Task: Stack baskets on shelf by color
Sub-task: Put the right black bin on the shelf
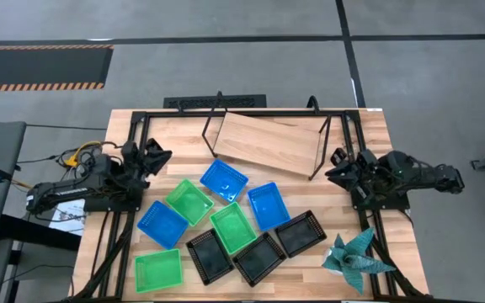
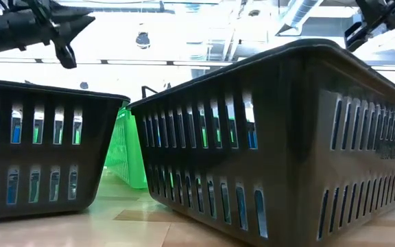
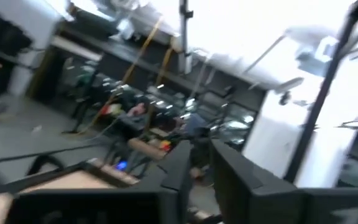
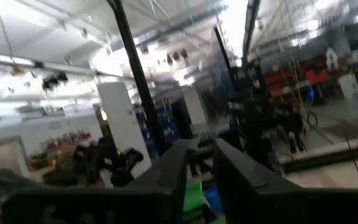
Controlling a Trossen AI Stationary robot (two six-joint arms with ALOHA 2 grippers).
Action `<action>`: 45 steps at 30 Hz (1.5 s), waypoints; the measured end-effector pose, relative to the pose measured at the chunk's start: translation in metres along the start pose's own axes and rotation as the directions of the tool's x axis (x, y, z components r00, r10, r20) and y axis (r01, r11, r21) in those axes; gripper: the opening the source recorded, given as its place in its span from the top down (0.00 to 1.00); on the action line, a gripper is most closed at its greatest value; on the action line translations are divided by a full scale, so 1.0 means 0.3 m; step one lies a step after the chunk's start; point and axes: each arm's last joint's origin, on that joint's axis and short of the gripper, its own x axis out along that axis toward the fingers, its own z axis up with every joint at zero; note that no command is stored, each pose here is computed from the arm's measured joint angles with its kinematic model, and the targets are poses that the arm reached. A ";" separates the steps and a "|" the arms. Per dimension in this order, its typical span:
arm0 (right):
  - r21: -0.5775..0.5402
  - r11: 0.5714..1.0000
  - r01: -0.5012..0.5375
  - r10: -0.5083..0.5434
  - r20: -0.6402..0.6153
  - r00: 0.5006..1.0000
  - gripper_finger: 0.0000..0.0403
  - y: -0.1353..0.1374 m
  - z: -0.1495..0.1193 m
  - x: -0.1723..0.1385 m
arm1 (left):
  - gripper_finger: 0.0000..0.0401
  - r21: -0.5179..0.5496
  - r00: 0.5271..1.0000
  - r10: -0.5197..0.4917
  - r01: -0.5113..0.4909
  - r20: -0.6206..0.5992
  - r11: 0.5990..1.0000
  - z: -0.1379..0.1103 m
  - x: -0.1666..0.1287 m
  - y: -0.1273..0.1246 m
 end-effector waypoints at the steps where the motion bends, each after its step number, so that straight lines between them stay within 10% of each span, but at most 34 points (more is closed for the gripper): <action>1: 0.002 1.000 0.005 -0.005 -0.024 1.000 0.70 0.005 0.013 0.011 | 0.81 -0.017 0.999 -0.034 0.034 0.023 0.999 0.010 0.000 -0.007; 9: 0.005 0.982 0.191 -0.175 -0.368 0.913 0.47 0.024 0.090 0.157 | 0.53 -0.081 0.982 -0.187 0.189 0.035 0.979 0.120 0.020 -0.081; 13: 0.049 0.884 0.466 -0.310 -0.685 0.660 0.47 0.017 0.060 0.202 | 0.47 -0.065 0.993 -0.115 0.113 -0.030 0.992 0.179 0.047 -0.108; 18: -0.052 0.650 0.758 -0.328 -0.919 0.218 0.50 0.005 -0.050 0.220 | 0.44 0.005 0.994 -0.025 0.026 -0.109 1.000 0.212 0.081 -0.120; 23: -0.123 0.538 0.834 -0.271 -0.962 0.033 0.53 0.025 -0.159 0.229 | 0.43 0.025 0.988 0.000 0.004 -0.158 1.000 0.200 0.106 -0.113; 33: -0.086 0.490 0.868 -0.254 -0.966 0.047 0.52 0.097 -0.261 0.278 | 0.43 0.022 0.979 0.013 -0.009 -0.203 1.000 0.180 0.124 -0.103; 45: -0.246 0.445 0.861 -0.289 -0.950 -0.123 0.53 0.096 -0.398 0.285 | 0.43 0.015 0.969 -0.033 0.037 -0.246 0.999 0.173 0.122 -0.105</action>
